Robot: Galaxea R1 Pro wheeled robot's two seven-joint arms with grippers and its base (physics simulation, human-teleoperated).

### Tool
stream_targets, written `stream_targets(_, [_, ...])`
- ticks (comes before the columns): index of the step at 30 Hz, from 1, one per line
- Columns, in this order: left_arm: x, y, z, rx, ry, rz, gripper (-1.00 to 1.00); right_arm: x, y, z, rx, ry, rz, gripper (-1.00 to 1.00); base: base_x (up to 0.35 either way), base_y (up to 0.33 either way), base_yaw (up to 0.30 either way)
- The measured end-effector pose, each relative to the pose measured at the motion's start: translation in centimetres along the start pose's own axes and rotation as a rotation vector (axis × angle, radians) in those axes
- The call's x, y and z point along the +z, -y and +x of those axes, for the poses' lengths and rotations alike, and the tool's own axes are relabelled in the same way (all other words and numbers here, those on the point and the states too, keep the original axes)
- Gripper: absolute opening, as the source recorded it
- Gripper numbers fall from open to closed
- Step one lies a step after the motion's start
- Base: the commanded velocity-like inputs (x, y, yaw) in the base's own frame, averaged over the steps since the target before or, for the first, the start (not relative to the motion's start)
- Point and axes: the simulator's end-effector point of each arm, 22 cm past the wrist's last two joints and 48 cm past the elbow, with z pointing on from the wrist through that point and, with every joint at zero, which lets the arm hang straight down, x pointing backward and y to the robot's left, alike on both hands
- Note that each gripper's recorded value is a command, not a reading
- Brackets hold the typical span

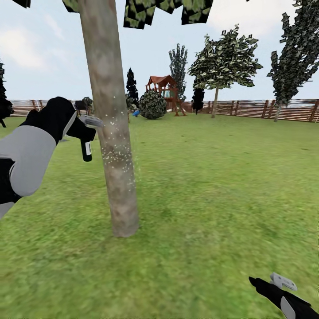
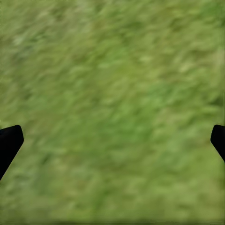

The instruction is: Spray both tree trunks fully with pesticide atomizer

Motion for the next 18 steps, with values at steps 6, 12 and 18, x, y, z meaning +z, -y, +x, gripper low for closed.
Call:
stream_targets(6, [0.1, 0.0, 0.1, 0.0, -0.003, 0.0, -1.0, 0.0, 0.0, 0.0, 0.0, 0.0, 0.0, 1.0, -0.005, 0.004, -0.213])
stream_targets(12, [-0.9, -0.4, -1.0, 0.0, 0.019, -0.007, -1.0, 0.0, 0.0, 0.0, 0.0, 0.0, 0.0, 1.0, 0.0, 0.0, -0.019])
stream_targets(18, [-2.4, -4.4, -1.8, -0.034, 0.039, -0.053, -1.0, 0.0, 0.0, 0.0, -0.001, 0.0, 0.0, 1.0, 0.0, 0.0, 0.0])
